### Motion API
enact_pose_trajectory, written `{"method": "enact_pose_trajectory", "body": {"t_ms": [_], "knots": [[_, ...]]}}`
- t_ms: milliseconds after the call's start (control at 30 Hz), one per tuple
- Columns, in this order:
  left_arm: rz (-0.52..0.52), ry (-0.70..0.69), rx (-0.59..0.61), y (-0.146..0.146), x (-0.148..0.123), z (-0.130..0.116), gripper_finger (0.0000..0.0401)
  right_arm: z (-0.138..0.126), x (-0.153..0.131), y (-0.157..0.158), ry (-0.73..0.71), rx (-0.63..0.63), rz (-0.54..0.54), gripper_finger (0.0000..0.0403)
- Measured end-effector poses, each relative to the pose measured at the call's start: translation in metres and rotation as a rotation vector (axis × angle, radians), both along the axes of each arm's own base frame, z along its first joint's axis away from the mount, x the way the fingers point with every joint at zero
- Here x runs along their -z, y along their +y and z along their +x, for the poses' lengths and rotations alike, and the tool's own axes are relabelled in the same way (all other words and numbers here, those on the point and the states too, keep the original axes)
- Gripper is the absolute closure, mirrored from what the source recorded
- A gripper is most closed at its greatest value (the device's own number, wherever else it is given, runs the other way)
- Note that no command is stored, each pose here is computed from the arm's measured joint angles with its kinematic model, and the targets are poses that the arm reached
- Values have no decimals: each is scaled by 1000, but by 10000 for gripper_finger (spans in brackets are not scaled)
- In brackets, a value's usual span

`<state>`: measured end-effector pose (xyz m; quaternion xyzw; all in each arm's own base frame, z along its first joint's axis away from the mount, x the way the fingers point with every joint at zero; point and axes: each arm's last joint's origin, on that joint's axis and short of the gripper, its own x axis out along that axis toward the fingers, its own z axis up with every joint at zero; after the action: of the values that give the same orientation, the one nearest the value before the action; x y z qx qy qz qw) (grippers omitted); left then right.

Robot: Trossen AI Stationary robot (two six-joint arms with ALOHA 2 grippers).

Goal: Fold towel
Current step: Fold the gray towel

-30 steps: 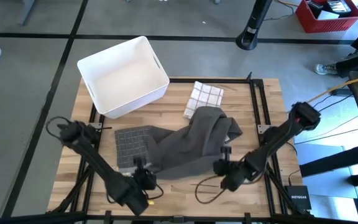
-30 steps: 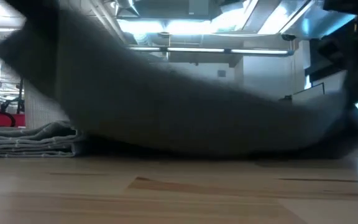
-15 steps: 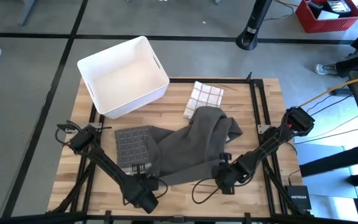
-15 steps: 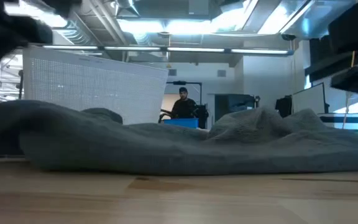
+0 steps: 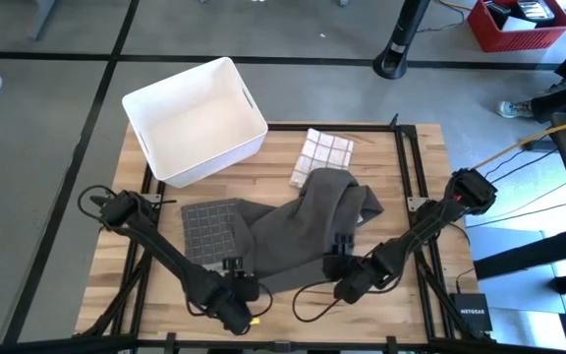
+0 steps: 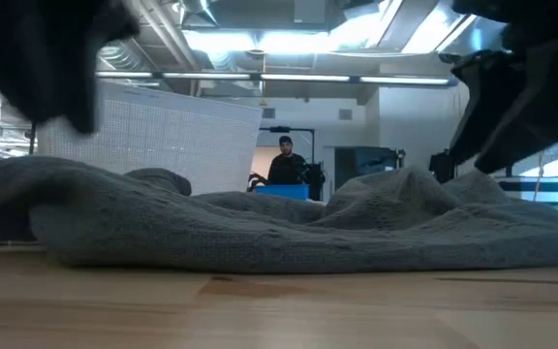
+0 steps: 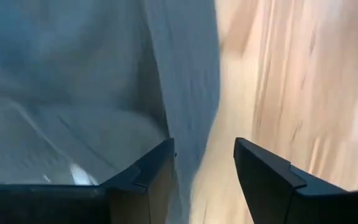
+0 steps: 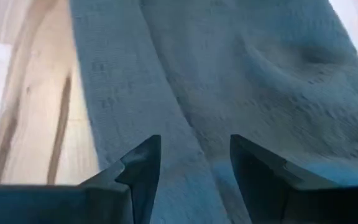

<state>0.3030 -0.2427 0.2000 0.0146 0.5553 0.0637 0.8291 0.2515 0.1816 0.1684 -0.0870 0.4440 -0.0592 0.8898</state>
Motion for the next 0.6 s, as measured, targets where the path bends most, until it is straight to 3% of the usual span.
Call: {"method": "enact_pose_trajectory", "body": {"t_ms": [133,300,467,600], "knots": [[14,94,-27,7,21,-10,242,-1,12,-1,-63,-34,24,209],[-18,76,-9,6,29,-9,257,2,14,1,-136,-72,49,210],[-136,-39,114,-1,24,9,327,7,8,6,-207,-96,82,210],[-145,-117,151,9,21,26,389,11,4,9,-261,-92,131,210]]}}
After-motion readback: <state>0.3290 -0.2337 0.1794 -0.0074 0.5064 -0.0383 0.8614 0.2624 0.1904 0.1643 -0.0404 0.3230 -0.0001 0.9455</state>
